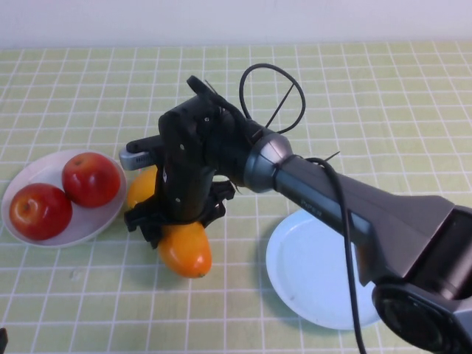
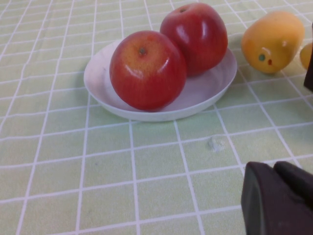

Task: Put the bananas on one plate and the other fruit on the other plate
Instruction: Put another type of fruit in the right plate

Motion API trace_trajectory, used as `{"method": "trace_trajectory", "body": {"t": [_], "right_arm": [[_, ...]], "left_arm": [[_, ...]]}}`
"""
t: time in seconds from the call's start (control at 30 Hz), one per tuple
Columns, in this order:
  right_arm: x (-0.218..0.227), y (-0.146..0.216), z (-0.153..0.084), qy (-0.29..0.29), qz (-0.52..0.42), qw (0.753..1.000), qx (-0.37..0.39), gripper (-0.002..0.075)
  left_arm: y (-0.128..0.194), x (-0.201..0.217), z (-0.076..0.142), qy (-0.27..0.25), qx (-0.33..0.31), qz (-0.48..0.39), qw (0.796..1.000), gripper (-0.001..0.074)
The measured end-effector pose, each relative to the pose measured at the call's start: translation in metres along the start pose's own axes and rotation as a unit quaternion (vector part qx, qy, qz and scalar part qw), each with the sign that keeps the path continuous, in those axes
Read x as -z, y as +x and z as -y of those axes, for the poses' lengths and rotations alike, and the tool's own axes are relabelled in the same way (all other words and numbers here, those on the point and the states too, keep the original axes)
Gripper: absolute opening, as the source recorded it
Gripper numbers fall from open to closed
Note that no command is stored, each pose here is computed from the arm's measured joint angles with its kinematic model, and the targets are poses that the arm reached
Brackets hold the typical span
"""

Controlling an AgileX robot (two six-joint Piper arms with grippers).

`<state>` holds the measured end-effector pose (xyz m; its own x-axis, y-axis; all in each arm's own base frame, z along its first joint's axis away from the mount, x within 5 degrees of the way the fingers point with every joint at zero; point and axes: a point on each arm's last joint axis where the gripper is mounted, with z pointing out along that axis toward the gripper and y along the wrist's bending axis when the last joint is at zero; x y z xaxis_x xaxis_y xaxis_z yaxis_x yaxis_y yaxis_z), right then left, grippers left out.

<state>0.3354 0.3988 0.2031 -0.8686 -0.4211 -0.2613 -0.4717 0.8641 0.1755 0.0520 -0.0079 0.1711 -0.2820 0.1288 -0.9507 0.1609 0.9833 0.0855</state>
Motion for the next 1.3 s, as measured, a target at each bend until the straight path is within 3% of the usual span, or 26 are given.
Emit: {"method": "trace_trajectory", "body": {"t": [0.3,0.53,0.77,1.17,1.3], "right_arm": [[0.077,0.035,0.014,0.024,0.0,0.999,0.027,0.0545],[0.121,0.096,0.06,0.063,-0.029,0.998,0.008,0.0545],[0.091,0.121,0.103,0.076,-0.033,0.996,-0.044,0.0545],[0.065,0.112,0.109,0.069,-0.014,0.996,-0.053,0.0548],[0.064,0.112,0.11,0.069,-0.015,0.996,-0.053,0.0623]], "left_arm": [[0.0,0.0,0.0,0.0,0.0,0.0,1.0,0.0003],[0.0,0.0,0.0,0.0,0.0,0.0,1.0,0.0003],[0.0,0.0,0.0,0.0,0.0,0.0,1.0,0.0003],[0.0,0.0,0.0,0.0,0.0,-0.001,1.0,0.0003],[0.0,0.0,0.0,0.0,0.0,-0.001,1.0,0.0003]]}}
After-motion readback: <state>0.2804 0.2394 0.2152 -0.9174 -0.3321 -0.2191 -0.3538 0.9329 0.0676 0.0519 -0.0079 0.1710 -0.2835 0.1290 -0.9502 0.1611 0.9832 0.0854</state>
